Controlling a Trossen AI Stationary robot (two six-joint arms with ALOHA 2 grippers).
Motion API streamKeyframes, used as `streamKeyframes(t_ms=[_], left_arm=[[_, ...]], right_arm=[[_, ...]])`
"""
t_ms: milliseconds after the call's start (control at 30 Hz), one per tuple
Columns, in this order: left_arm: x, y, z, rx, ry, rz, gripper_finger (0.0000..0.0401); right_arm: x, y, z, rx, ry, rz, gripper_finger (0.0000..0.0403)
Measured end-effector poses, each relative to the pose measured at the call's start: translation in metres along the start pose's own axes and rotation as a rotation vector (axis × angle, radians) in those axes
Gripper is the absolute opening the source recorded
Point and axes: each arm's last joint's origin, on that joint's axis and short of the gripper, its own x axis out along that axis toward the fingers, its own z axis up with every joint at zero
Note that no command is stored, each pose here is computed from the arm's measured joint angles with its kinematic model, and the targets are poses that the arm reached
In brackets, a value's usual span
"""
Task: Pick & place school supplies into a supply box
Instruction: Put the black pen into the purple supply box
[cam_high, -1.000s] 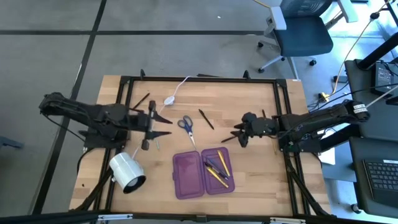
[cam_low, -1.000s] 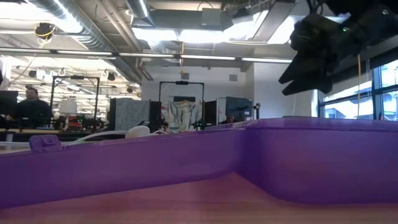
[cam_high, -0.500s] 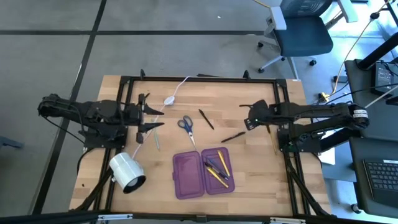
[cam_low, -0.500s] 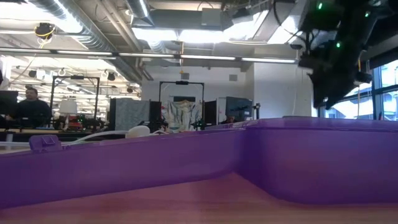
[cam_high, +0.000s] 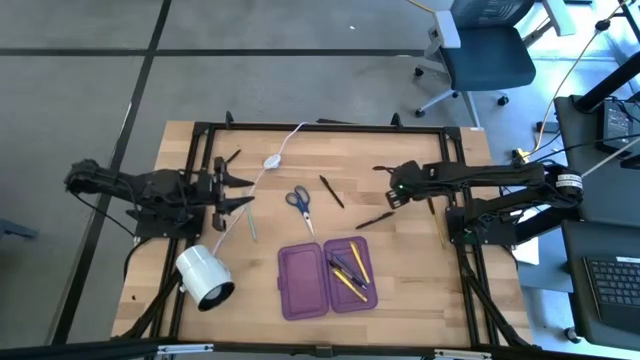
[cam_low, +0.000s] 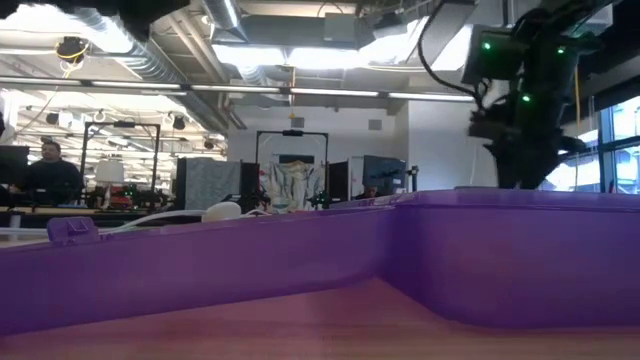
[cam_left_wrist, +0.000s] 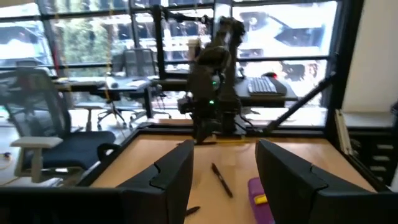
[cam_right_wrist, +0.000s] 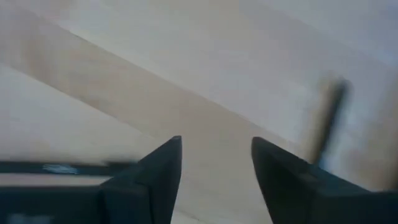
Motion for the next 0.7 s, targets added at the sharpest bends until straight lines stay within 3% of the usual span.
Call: streamKeyframes(t_ms=[100,267,367,700], left_arm=[[-0.006,0.004,-0.005,-0.008,-0.015,0.053,0.0165],[-0.009,0.005,-0.010,-0.008,-0.018,0.062,0.0168],[-0.008,0.005,-0.011,-0.006,-0.015,0.063,0.0167],[-0.008,0.005,-0.010,-0.007,-0.017,0.062,0.0168]], right_arm=[[0.000,0.003,0.002,-0.007,-0.004,0.045,0.0197],[-0.001,0.008,0.002,-0.356,-0.022,0.100,0.0197],[-0.002,0.014,0.004,-0.501,-0.057,0.158,0.0197],[0.013,0.025,-0.002,-0.776,0.062,0.281,0.0197]])
